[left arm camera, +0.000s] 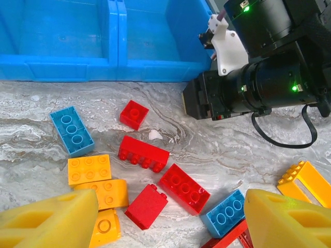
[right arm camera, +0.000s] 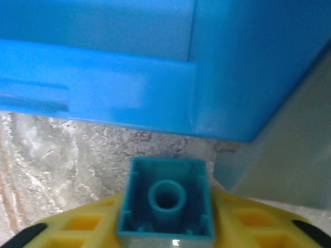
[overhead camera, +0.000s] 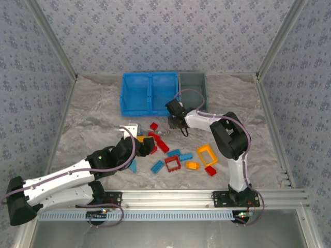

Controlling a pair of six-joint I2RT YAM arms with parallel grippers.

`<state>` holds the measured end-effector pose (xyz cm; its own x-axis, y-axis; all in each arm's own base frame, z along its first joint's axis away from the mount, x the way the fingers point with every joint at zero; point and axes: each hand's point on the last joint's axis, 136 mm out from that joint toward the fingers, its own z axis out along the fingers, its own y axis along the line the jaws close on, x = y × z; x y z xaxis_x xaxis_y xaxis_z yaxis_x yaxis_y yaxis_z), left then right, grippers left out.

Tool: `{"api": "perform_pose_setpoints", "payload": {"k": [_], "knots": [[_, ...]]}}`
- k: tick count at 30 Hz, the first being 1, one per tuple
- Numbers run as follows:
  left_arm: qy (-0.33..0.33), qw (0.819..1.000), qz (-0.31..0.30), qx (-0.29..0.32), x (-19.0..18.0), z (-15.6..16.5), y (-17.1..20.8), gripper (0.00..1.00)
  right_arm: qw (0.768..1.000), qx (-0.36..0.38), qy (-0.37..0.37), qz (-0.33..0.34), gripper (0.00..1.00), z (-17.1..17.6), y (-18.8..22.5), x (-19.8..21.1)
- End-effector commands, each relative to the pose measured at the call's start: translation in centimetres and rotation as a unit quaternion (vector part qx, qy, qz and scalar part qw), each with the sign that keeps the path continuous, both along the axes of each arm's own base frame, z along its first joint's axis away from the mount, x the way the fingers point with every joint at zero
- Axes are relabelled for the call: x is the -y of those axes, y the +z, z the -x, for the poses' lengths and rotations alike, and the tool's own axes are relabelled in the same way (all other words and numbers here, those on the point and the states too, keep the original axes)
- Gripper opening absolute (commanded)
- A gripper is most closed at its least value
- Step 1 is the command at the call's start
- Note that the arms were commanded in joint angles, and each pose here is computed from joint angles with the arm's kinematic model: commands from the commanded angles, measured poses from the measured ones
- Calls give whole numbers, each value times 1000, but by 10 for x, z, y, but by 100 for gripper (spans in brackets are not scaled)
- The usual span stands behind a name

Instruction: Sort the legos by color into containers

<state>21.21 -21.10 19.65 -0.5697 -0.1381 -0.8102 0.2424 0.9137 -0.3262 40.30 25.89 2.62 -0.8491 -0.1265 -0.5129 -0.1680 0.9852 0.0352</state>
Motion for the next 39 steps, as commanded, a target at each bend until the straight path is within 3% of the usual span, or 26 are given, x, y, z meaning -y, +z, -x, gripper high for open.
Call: {"api": "perform_pose_setpoints", "payload": {"k": [1,6,9,15,24,32,39], "knots": [[4,1000,8,8,-2,0,14,75,1000,3,-6,2,33,1,5,-2],[-17,1000,12,7,10,1,21,75,1000,23,-18,-1,29,36,43,13],[-36,999,13,4,26,-1,26,75,999,35,-41,8,30,52,71,44],[-58,998,13,6,56,-10,37,75,995,59,-84,-13,31,-1,123,87],[-37,999,-11,-25,65,-18,35,75,992,7,-123,-6,33,-78,87,105],[-17,995,-44,-86,58,-12,6,71,993,-9,-122,-5,55,-88,87,105],[9,991,-59,-117,43,-5,-7,69,992,42,-117,-19,58,-78,143,108]]}}
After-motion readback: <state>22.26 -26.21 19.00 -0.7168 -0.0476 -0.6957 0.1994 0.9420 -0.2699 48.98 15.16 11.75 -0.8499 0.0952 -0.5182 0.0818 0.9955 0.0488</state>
